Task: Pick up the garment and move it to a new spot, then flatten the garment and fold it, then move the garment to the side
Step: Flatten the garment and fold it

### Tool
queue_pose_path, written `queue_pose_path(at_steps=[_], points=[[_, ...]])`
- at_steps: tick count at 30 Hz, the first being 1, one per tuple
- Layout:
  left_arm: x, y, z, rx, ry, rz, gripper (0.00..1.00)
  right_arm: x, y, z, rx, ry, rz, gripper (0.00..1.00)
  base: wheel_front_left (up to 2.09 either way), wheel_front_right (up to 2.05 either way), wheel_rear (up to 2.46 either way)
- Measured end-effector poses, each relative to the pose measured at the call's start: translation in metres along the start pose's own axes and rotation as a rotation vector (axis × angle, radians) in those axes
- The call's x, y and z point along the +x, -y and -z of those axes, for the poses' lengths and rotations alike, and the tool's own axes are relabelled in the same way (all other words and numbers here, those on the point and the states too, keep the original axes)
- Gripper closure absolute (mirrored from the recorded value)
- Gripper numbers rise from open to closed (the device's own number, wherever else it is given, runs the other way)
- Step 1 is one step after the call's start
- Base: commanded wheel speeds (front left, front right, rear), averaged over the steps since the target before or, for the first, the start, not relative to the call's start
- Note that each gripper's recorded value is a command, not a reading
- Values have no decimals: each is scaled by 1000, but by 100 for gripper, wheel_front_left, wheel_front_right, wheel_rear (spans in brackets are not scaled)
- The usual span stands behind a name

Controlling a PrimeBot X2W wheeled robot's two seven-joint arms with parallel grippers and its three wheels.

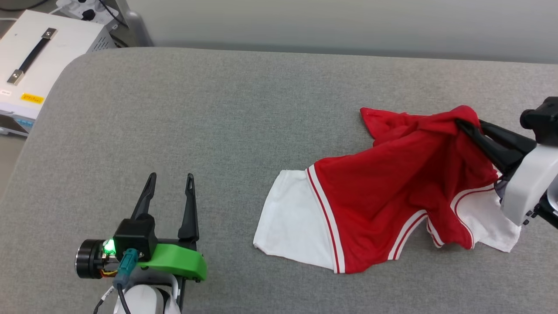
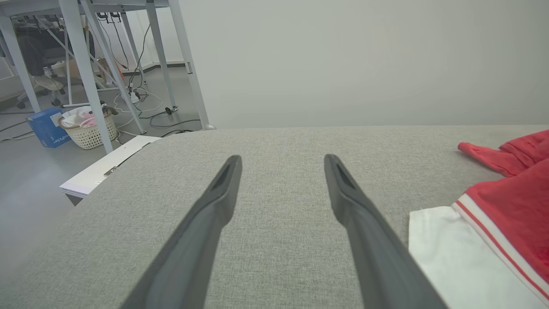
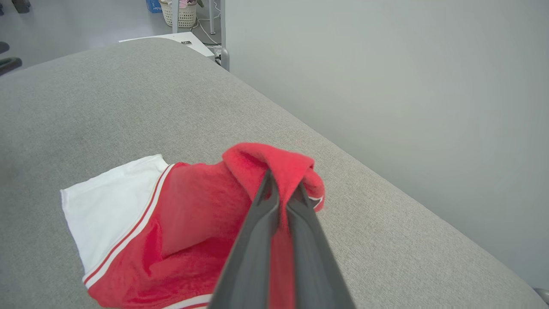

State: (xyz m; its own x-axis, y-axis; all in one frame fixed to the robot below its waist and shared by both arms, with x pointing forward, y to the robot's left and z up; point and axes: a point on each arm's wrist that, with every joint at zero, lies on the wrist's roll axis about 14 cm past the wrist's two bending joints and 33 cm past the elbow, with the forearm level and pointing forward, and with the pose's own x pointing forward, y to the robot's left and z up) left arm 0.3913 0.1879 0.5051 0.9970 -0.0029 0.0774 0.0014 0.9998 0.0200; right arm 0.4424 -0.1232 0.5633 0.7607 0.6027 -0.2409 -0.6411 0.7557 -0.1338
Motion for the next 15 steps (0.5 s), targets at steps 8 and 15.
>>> queue_pose_path(at_steps=[8,15], points=[[8,-1,14,2,-36,-3,0,22,26,23,32,-82,48,100,0,0,0],[36,1,27,6,-49,6,0,91,71,49,37,-183,102,100,0,0,0]])
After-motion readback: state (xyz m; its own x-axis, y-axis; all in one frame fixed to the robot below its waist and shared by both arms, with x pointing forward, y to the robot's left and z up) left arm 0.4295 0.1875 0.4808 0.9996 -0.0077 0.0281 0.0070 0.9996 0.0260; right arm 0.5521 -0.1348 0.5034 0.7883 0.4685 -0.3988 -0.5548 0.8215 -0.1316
